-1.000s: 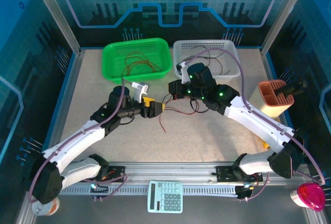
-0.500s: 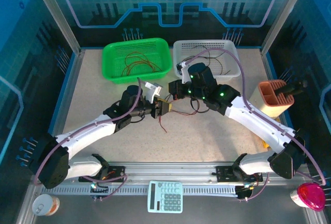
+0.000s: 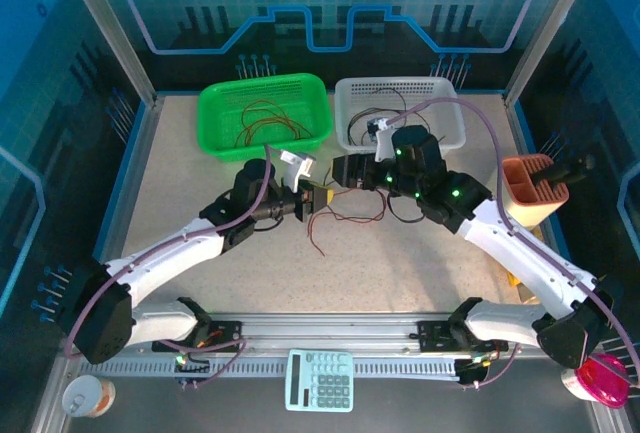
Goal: Untangle the cables
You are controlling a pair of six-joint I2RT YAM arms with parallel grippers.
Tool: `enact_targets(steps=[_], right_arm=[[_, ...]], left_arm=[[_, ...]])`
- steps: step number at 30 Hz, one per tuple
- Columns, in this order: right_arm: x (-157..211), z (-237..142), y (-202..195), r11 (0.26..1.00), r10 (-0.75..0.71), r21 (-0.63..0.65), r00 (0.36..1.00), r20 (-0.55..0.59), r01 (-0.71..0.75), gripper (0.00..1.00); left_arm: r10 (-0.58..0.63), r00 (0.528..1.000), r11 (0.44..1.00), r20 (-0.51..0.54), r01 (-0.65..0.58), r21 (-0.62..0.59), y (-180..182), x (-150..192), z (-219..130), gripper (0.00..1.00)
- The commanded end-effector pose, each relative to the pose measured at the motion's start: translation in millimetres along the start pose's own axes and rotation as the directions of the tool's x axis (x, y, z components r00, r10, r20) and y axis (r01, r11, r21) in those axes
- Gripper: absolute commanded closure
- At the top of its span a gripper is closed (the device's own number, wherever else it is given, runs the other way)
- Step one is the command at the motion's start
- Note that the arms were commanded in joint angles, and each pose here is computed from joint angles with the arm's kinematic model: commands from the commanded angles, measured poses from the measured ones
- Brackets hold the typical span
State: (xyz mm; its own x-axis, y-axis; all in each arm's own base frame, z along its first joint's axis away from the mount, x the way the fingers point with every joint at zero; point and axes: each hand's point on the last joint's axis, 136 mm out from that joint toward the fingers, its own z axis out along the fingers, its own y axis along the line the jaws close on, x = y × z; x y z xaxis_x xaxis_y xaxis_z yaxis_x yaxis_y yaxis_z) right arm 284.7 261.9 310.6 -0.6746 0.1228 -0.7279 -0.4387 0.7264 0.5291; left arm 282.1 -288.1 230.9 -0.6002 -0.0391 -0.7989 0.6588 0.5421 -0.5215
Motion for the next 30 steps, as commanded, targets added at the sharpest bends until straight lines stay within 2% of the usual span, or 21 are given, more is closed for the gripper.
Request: enact_targets(steps=[1, 5, 7, 9, 11, 13, 15, 17, 23, 25, 30], right_arm=[[6, 8, 4, 0.998, 0.040, -0.050, 0.999, -0.021, -0.041, 0.27], [9, 22, 9, 0.995, 0.060, -0.081, 0.997, -0.039, -0.063, 0.30], [9, 31, 12, 0.993, 0.065, -0.098, 0.997, -0.048, -0.069, 0.35], [7, 39, 15, 0.991, 0.072, -0.112, 0.996, -0.055, -0.078, 0.49], [1, 43, 18, 0.989, 0.069, -0.123, 0.996, -0.055, -0.076, 0.79], [-11, 39, 22, 0.989, 0.060, -0.130, 0.998, -0.033, -0.064, 1.00], [-30, 27, 27, 0.989, 0.052, -0.138, 0.999, 0.009, -0.051, 1.00], [-52, 12, 37, 0.987, 0.038, -0.158, 0.998, 0.056, -0.028, 1.00], [-102, -36, 78, 0.971, 0.010, -0.238, 0.983, 0.185, 0.035, 1.00], [-114, -49, 88, 0.965, 0.009, -0.259, 0.976, 0.219, 0.049, 1.00], [-134, -74, 104, 0.955, 0.003, -0.285, 0.959, 0.285, 0.082, 1.00]], left_arm=[[0.030, 0.998, 0.998, 0.053, -0.033, 0.056, -23, -23, -6, 1.00], [0.037, 0.998, 0.996, 0.057, -0.041, 0.074, -31, -27, -7, 1.00], [0.039, 0.998, 0.996, 0.055, -0.044, 0.084, -35, -27, -7, 1.00], [0.045, 0.997, 0.994, 0.055, -0.050, 0.097, -39, -29, -7, 1.00], [0.049, 0.997, 0.993, 0.052, -0.054, 0.103, -42, -29, -7, 1.00], [0.054, 0.997, 0.993, 0.060, -0.060, 0.102, -43, -30, -9, 0.99], [0.054, 0.996, 0.994, 0.072, -0.061, 0.094, -43, -33, -10, 0.80], [0.056, 0.995, 0.994, 0.089, -0.063, 0.084, -42, -36, -11, 0.69], [0.049, 0.992, 0.997, 0.118, -0.056, 0.057, -33, -44, 1, 0.60], [0.041, 0.992, 0.998, 0.120, -0.047, 0.045, -28, -46, 8, 0.52], [0.042, 0.994, 0.999, 0.098, -0.042, -0.005, -7, -39, 30, 0.46]])
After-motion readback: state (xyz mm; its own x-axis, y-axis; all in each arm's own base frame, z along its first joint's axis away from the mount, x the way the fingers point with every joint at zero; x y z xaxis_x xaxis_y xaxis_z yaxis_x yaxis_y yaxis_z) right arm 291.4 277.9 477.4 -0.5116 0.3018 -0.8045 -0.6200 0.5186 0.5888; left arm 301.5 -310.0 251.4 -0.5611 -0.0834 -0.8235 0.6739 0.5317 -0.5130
